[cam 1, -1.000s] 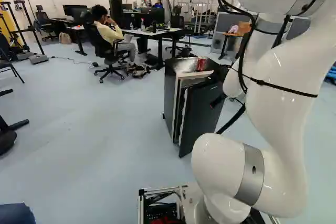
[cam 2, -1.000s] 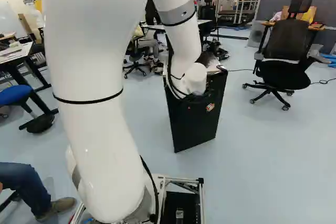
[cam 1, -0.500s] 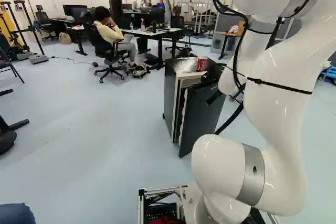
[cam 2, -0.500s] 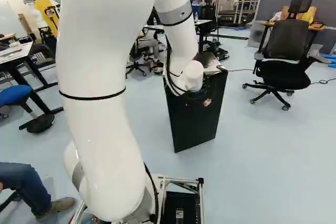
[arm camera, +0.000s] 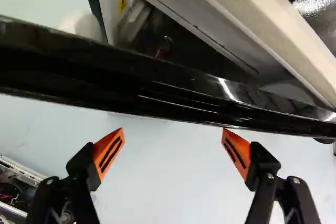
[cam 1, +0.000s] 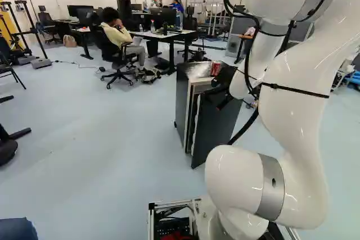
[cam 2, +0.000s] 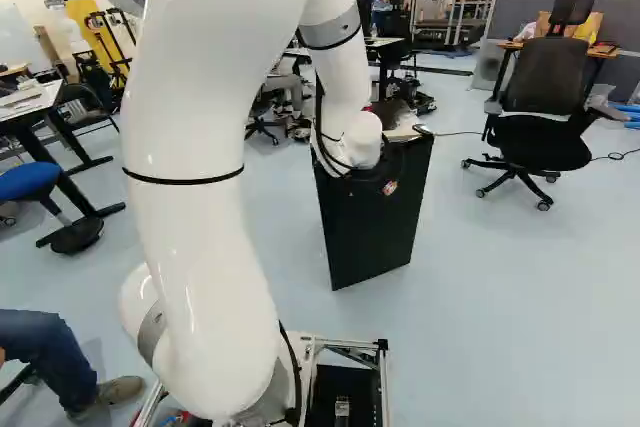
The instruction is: Grab a drink from the fridge
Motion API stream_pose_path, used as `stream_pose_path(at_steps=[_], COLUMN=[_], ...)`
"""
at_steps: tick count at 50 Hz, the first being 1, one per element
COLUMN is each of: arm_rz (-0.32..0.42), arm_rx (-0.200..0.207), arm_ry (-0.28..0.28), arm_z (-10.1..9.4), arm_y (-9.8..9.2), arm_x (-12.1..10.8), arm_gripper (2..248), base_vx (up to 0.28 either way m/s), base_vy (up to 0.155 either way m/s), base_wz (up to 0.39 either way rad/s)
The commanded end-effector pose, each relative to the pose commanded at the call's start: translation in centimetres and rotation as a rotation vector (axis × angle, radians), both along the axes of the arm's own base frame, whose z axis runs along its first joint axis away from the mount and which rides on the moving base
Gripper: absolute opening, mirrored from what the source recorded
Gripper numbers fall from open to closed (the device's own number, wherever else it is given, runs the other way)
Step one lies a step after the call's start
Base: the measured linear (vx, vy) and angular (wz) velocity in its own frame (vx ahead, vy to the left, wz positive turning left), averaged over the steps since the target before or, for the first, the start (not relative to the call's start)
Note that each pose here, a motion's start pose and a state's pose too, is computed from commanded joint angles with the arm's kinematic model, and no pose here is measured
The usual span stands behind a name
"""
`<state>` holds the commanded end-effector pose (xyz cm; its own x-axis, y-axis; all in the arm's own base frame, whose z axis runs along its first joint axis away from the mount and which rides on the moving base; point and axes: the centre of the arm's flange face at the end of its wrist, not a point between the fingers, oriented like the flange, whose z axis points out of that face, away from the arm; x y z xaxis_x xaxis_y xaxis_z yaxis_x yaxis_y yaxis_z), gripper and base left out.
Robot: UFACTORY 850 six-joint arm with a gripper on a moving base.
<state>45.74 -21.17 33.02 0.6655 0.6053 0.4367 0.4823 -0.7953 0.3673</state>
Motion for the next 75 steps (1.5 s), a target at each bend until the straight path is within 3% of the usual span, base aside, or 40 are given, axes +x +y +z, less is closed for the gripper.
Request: stream_pose_path(at_steps=[15, 51, 75], arm_rz=[0.023, 0.025, 0.051], arm_rx=[-0.003, -0.002, 0.02], arm_ry=[-0.006, -0.007, -0.053], arm_z=[0.0, 0.0, 0.1], arm_y=[0.6, 0.7, 0.9], arm_x=[1.3, 1.4, 2.6], arm_gripper=[247, 247, 247], base_vx=[0.0, 0.0, 0.0], base_vy=[0.0, 0.0, 0.0], base_wz=[0.0, 0.0, 0.0])
